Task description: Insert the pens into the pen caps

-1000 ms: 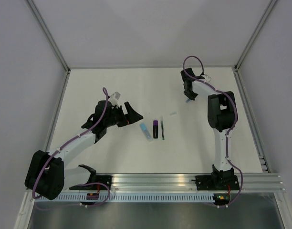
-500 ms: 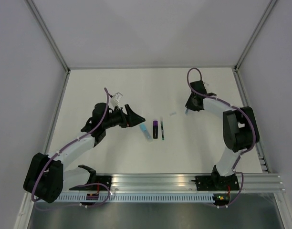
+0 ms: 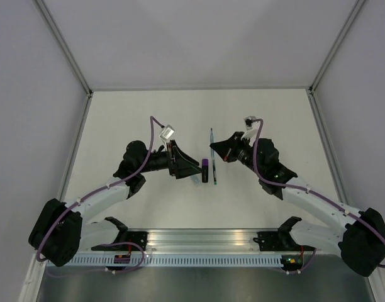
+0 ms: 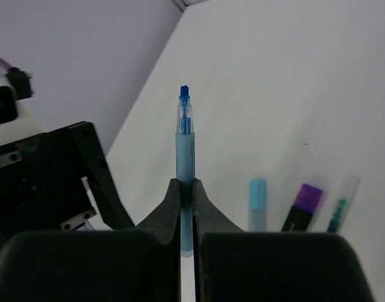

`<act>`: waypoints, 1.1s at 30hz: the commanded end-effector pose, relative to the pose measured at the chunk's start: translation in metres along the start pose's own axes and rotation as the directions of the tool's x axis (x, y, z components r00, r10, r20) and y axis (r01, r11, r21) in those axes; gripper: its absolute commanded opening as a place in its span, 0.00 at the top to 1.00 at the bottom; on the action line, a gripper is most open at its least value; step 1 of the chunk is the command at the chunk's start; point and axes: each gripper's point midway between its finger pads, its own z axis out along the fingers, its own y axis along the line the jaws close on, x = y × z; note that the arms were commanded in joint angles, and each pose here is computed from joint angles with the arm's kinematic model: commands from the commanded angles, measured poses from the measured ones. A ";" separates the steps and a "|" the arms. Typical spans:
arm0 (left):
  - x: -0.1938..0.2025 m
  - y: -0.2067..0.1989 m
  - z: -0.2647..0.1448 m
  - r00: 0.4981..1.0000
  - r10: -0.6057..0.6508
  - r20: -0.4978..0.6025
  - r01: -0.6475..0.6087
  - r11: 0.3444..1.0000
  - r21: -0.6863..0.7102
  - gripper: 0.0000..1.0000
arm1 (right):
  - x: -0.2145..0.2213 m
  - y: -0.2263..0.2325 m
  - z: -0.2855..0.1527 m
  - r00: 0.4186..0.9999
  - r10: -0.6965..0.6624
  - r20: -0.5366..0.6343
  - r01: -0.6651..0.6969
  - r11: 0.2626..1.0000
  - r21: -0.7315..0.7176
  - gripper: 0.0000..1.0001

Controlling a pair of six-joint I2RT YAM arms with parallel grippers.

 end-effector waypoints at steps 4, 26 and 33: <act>-0.004 -0.033 0.004 0.996 0.090 0.028 -0.093 0.990 0.107 0.23 | -0.014 0.082 -0.025 0.987 0.047 0.151 -0.006 0.966 -0.258 1.00; -0.013 -0.058 -0.010 0.975 0.187 0.123 -0.201 0.973 0.117 0.45 | 0.015 0.126 -0.048 0.974 0.126 0.188 -0.045 0.921 -0.386 1.00; -0.010 -0.062 -0.008 0.978 0.184 0.102 -0.198 0.969 0.150 0.55 | 0.015 0.133 -0.048 0.971 0.139 0.193 -0.050 0.913 -0.404 1.00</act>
